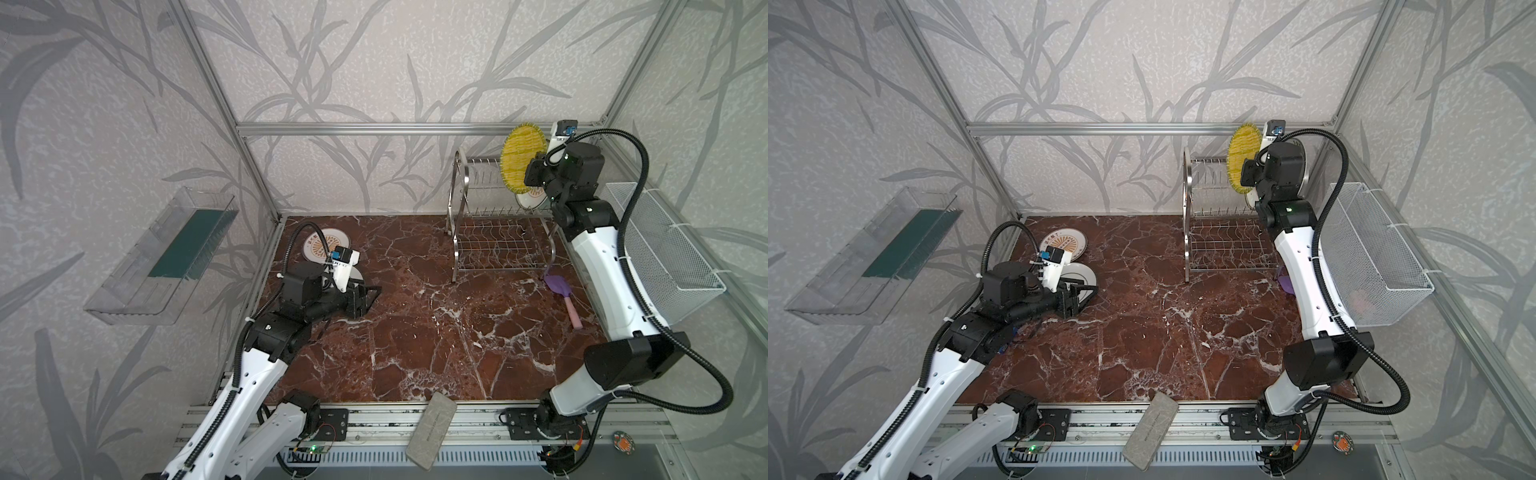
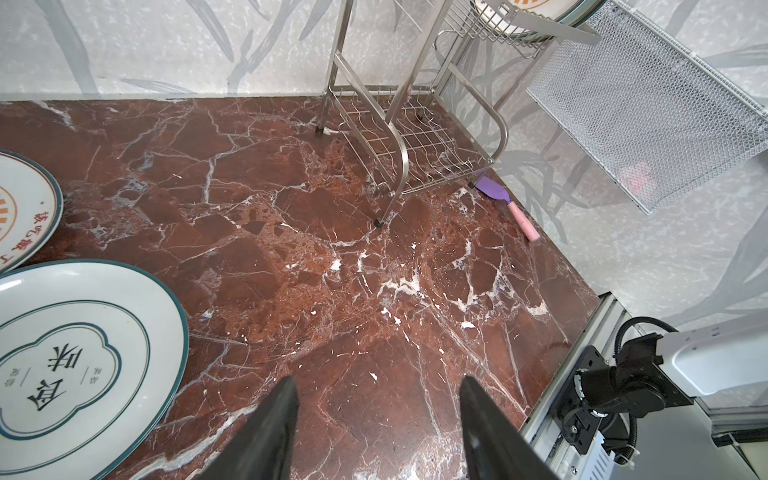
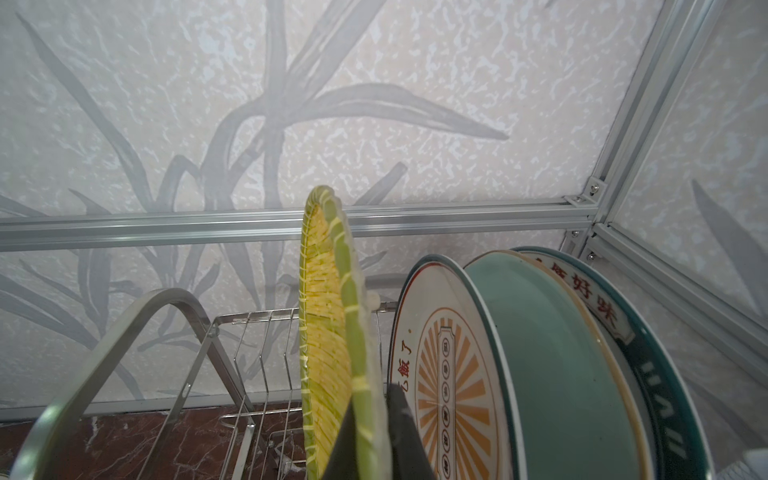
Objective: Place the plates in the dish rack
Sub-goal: 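Carry the upright woven plate with the right gripper over the rack beside the sunburst plate, then lower the woven plate into the rack slot with the right gripper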
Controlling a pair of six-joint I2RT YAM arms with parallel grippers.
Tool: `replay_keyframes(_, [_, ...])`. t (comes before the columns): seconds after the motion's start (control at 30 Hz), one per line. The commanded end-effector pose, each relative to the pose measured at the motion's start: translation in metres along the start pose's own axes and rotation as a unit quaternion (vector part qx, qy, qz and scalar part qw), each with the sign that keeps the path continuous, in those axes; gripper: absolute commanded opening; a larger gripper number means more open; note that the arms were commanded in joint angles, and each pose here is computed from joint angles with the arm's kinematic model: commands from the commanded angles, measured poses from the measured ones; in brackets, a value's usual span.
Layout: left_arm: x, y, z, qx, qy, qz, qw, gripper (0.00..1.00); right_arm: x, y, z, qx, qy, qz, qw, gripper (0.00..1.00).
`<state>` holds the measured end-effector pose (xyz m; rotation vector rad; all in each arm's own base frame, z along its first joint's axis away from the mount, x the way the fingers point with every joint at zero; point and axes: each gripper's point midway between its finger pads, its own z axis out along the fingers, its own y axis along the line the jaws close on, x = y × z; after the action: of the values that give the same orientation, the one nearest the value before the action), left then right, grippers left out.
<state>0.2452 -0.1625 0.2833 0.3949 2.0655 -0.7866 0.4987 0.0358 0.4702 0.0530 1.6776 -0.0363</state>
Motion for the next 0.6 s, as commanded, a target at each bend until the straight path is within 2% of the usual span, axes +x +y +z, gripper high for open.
replay_keyframes(0.0, [-0.004,-0.006,-0.003,0.017,-0.012,0.004,1.0,0.6,-0.027,-0.001,-0.005,0.02,-0.039,-0.01,0.999,0.0])
replay_keyframes(0.57, [-0.005,-0.014,-0.005,0.037,-0.015,0.002,0.999,0.6,-0.009,-0.001,0.009,0.066,-0.018,-0.034,0.997,0.0])
